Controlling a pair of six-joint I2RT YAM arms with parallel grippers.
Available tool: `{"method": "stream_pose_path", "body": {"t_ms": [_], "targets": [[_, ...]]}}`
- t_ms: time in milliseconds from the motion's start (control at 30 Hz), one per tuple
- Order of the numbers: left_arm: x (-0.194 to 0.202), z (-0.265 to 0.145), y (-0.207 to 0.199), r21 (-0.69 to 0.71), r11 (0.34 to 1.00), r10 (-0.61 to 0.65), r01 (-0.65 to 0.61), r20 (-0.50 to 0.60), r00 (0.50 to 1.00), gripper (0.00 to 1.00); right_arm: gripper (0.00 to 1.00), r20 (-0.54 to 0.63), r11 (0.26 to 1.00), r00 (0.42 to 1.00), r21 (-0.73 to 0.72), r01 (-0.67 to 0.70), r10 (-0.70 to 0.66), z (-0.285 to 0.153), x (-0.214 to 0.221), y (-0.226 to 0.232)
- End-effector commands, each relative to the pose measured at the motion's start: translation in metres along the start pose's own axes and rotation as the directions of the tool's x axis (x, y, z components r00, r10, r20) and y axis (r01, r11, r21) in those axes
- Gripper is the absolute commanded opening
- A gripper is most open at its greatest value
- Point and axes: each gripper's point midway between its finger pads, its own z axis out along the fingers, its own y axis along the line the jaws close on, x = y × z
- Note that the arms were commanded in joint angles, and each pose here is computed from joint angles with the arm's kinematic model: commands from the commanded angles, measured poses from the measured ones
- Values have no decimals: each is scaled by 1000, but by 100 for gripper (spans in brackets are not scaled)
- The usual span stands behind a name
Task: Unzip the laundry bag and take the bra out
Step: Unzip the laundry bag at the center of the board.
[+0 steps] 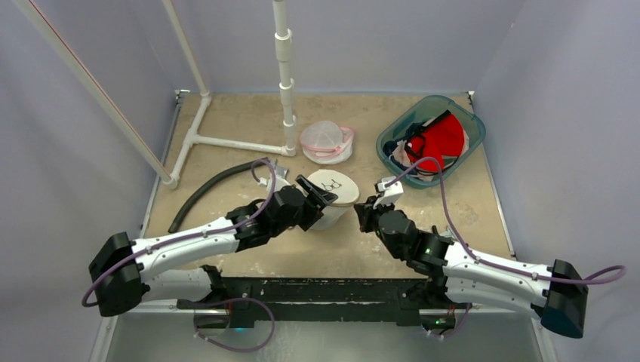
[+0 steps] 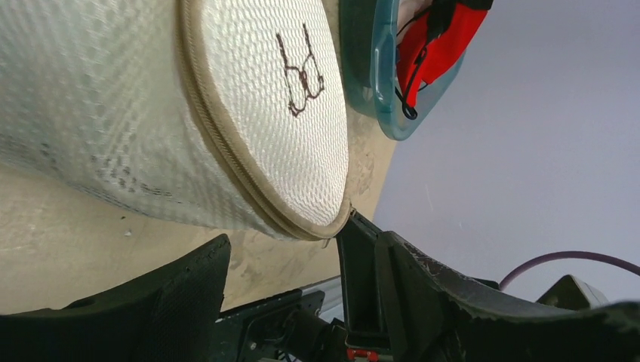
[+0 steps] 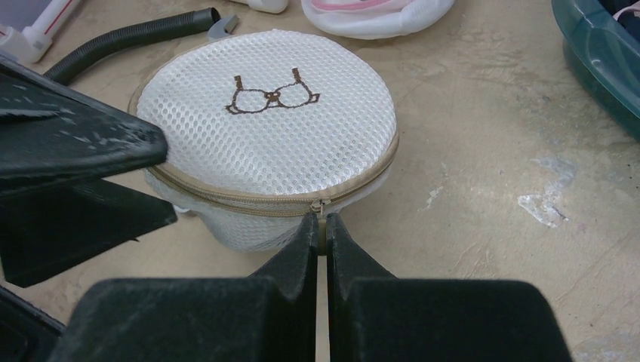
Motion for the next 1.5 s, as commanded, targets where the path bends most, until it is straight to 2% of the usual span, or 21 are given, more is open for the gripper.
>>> {"method": "stream_pose_path", "body": {"t_ms": [0,233,333,400,467,633,833,1133,1467], "targets": [[9,8,-43,107,992,-71,70,8,997,69,0,44,1000,999,-12,-21,22,-4,-18,4],[14,29,-43,108,991,-78,76,22,997,64,0,42,999,999,-43,-7,9,-3,-18,10],[14,35,-36,95,993,-73,70,31,997,56,0,42,998,999,-56,0,2,-4,-18,12],[10,37,-33,93,994,-70,66,46,996,48,0,44,998,999,-65,4,-1,-4,-19,14],[2,41,-28,88,994,-71,66,56,996,36,0,47,997,999,-78,8,-4,-5,-21,16],[-12,43,-23,80,995,-67,62,71,995,0,0,49,994,999,-107,16,-11,-6,-22,21],[-37,34,-34,132,991,-10,2,61,998,0,0,53,990,998,-138,31,-24,-9,-30,28],[-72,18,-37,207,975,94,-81,-55,994,0,0,34,993,999,-118,29,-25,-8,-30,27],[-68,6,-32,327,923,297,-203,-270,916,0,0,28,998,1000,-70,-5,7,-7,-26,18]]}}
